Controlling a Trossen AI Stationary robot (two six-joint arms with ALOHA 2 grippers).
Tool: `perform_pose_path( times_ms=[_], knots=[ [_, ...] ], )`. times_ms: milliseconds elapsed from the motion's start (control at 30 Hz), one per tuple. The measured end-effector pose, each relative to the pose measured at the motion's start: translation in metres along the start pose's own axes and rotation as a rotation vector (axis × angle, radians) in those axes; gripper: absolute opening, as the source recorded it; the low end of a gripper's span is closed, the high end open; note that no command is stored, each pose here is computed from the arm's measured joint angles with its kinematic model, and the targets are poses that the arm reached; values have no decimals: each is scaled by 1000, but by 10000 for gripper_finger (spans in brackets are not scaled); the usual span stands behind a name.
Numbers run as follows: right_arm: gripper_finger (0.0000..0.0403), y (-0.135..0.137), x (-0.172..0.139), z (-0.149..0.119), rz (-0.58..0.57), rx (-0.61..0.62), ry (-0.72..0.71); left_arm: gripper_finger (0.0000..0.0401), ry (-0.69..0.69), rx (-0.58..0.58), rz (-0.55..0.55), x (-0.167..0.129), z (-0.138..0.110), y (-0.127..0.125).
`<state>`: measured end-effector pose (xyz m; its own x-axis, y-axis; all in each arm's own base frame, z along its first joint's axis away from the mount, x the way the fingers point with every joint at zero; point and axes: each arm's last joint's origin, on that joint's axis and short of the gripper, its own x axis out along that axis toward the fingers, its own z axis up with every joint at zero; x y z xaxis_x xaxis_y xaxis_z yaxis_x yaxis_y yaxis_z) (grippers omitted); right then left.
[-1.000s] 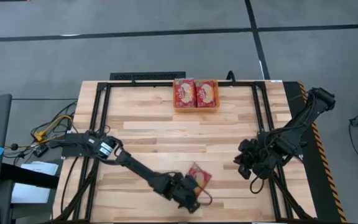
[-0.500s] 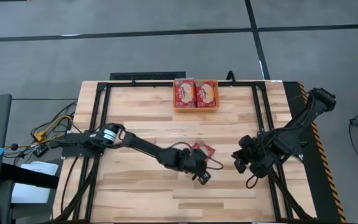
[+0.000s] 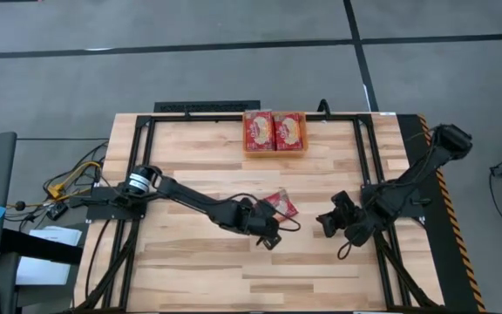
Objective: Sort popcorn bags into baskets
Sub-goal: Put the red popcorn bag into the orange bin
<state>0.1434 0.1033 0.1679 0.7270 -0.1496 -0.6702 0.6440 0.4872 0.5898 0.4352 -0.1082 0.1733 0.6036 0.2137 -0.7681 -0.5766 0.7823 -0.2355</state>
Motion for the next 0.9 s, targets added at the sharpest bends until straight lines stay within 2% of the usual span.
perform_pose_path(
  times_ms=[167, 267, 367, 500, 567, 633, 800, 900],
  knots=[
    [98, 2, 2, 4, 10, 36, -13, 0, -11, -60, -5, 10, -7, 20],
    [98, 3, 3, 5, 11, 45, -17, 0, -48, -80, -24, 3, 1, 26],
    [98, 3, 4, 7, 4, 53, -24, 0, -96, -49, 6, -8, 11, 29],
    [98, 3, 6, 9, -1, 61, -30, 0, -13, 9, 119, -4, 5, 44],
    [98, 3, 6, 9, -1, 62, -30, 0, -18, 3, 215, -4, 4, 52],
    [98, 3, 6, 9, 0, 62, -30, 0, -26, 11, 249, -4, 5, 56],
    [98, 3, 6, 9, -1, 62, -30, 0, -9, 40, 135, 3, 7, 48],
    [97, 2, 6, 9, -3, 61, -29, 0, 6, 34, 124, 7, 1, 45]
  ],
)
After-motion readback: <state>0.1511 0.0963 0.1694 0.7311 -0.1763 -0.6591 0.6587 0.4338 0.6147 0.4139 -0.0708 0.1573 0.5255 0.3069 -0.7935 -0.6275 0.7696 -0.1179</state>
